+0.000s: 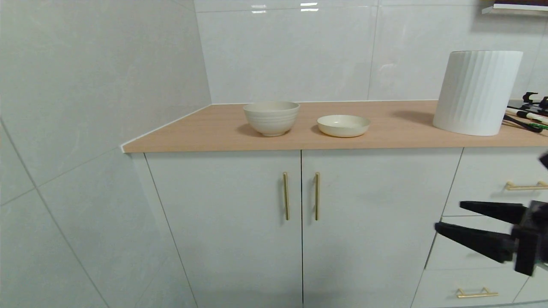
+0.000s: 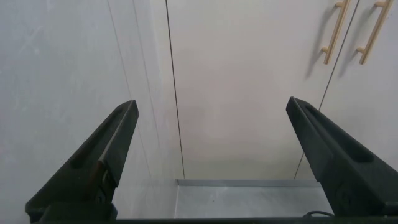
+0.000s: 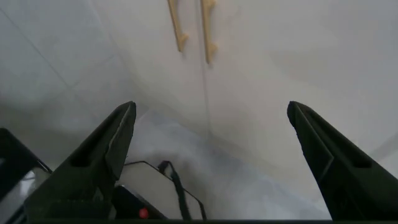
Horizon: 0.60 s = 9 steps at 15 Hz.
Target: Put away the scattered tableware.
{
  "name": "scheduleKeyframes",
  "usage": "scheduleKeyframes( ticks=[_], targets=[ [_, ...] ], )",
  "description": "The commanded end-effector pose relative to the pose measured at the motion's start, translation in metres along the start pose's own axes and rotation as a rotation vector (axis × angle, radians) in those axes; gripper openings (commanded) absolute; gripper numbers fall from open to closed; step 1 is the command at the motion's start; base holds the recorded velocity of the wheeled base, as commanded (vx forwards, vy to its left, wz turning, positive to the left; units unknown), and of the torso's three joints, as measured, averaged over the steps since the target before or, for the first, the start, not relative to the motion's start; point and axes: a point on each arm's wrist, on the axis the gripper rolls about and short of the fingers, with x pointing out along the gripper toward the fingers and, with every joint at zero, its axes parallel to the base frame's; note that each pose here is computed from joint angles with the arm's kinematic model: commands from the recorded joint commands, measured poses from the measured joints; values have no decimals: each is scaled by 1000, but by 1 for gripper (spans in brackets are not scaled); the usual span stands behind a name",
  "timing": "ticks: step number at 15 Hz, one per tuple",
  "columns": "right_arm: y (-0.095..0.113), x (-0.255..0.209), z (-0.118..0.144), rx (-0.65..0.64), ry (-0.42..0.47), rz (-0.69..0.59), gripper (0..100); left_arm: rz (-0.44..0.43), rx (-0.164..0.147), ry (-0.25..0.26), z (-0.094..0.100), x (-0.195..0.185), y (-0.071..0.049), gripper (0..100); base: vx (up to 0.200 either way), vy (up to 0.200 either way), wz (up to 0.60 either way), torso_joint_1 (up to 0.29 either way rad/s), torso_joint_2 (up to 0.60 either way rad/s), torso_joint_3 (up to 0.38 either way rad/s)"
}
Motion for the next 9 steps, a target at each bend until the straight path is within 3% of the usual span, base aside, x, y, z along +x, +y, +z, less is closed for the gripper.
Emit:
scheduleKeyframes(
  ticks=[1, 5, 9],
  targets=[
    [-9, 93, 17, 28, 90, 78, 100, 0, 1, 0, 0, 0, 0, 100, 0, 0, 0, 0, 0, 0],
    [-13, 152, 31, 37, 103, 134, 100, 0, -1, 0, 0, 0, 0, 100, 0, 0, 0, 0, 0, 0],
    [-7, 192, 28, 102, 139, 215, 100, 0, 1, 0, 0, 0, 0, 100, 0, 0, 0, 0, 0, 0]
  ],
)
